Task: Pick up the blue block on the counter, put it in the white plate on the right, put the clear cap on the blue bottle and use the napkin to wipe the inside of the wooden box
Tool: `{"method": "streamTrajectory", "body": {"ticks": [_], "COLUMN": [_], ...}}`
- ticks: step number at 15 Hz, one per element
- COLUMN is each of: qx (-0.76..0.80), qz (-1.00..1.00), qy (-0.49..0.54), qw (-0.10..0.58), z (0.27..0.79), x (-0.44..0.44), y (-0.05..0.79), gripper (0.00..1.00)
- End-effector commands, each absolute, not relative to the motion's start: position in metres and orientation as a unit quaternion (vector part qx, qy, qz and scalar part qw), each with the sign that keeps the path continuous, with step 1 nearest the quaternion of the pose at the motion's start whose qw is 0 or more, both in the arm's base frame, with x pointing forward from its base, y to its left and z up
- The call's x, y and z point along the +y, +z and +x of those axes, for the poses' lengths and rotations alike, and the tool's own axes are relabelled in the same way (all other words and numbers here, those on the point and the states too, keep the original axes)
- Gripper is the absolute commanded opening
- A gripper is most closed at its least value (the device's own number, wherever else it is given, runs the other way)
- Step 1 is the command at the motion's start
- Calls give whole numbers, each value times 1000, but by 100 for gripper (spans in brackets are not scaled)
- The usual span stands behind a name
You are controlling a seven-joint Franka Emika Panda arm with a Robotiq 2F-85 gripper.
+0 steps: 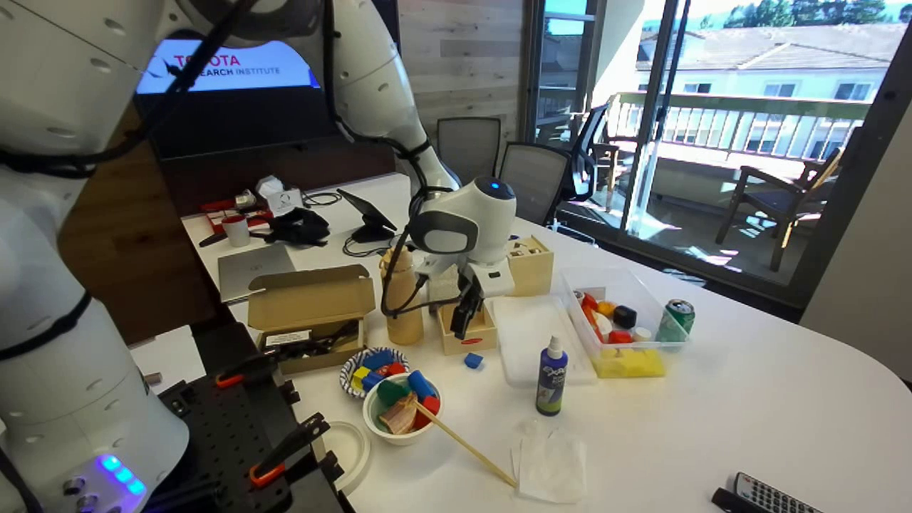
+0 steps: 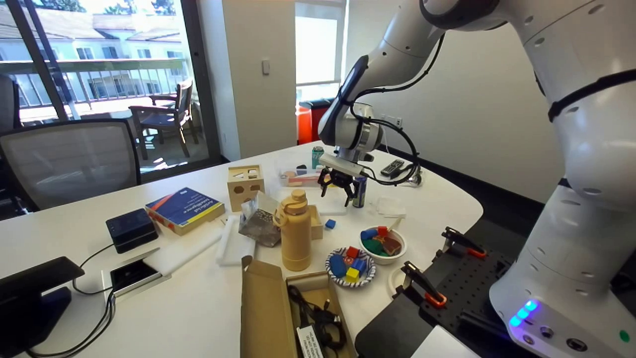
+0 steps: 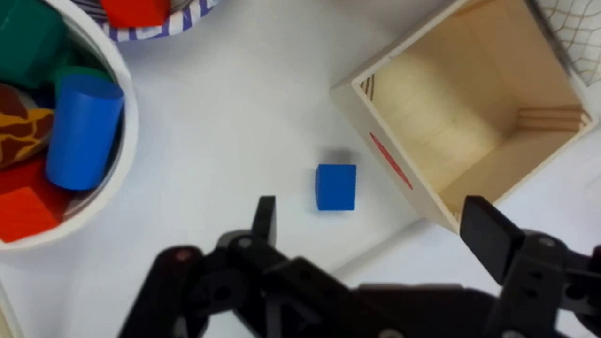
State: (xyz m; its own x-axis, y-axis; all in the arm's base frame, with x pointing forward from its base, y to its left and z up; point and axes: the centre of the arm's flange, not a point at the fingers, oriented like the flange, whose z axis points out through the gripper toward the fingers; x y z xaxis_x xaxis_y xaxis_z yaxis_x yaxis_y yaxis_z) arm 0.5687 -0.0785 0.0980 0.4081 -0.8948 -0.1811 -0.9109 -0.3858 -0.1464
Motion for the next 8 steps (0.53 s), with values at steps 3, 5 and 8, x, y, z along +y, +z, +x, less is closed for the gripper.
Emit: {"method": "streamTrajectory", "body": {"ticks": [3, 5, 8], "qx": [611, 620, 631], "qz": [-784, -777, -768], "qy": [53, 59, 61], "qw": [92, 90, 87], "z": [586, 595, 609], "x": [-93, -93, -91], "y": [50, 37, 25], "gripper": [100, 100, 100]}}
